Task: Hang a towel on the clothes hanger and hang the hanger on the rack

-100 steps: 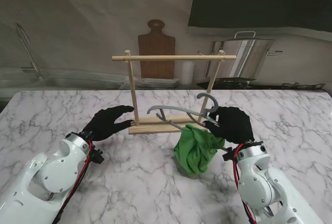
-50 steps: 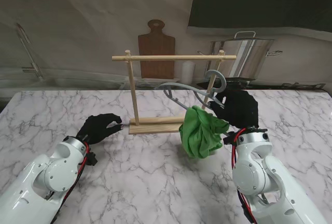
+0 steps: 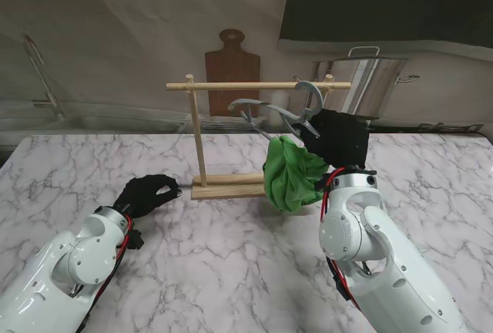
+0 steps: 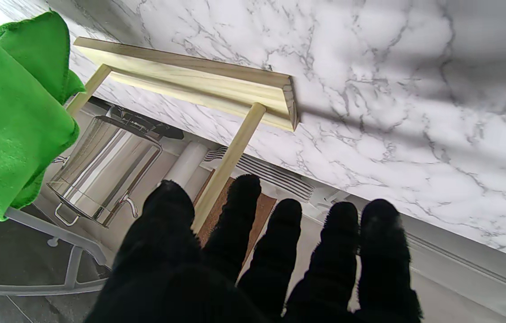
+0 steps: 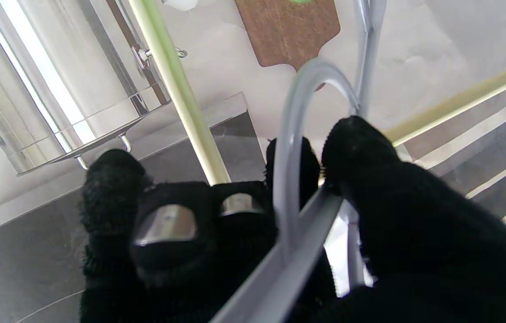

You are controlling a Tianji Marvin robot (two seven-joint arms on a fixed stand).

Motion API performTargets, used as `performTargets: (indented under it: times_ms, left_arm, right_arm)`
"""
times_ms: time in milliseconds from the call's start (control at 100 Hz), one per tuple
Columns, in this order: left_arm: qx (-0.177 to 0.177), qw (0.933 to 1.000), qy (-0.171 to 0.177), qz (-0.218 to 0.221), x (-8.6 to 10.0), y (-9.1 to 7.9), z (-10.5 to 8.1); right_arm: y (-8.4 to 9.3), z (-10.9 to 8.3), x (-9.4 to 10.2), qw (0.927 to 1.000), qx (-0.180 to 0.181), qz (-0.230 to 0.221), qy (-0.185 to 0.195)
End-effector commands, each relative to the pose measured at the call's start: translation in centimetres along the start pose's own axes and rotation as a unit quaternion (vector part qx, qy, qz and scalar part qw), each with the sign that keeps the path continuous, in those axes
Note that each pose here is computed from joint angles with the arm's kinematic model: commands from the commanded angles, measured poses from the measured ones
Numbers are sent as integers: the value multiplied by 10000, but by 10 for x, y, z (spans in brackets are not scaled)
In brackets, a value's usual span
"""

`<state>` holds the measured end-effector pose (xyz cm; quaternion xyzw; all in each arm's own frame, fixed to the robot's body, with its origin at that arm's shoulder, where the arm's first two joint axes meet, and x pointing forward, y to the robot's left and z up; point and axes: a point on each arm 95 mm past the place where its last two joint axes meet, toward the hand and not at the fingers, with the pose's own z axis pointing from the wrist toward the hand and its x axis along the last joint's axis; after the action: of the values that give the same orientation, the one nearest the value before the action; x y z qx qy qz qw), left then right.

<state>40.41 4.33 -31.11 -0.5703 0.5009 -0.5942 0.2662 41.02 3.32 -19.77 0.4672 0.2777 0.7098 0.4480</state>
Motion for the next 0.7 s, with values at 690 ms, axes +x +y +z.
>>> performTargets:
  times_ms: [690]
  left_arm:
    - [-87, 9998, -95, 128, -7, 4, -1]
  right_arm:
    - [-36, 36, 41, 9992, 228, -75, -324]
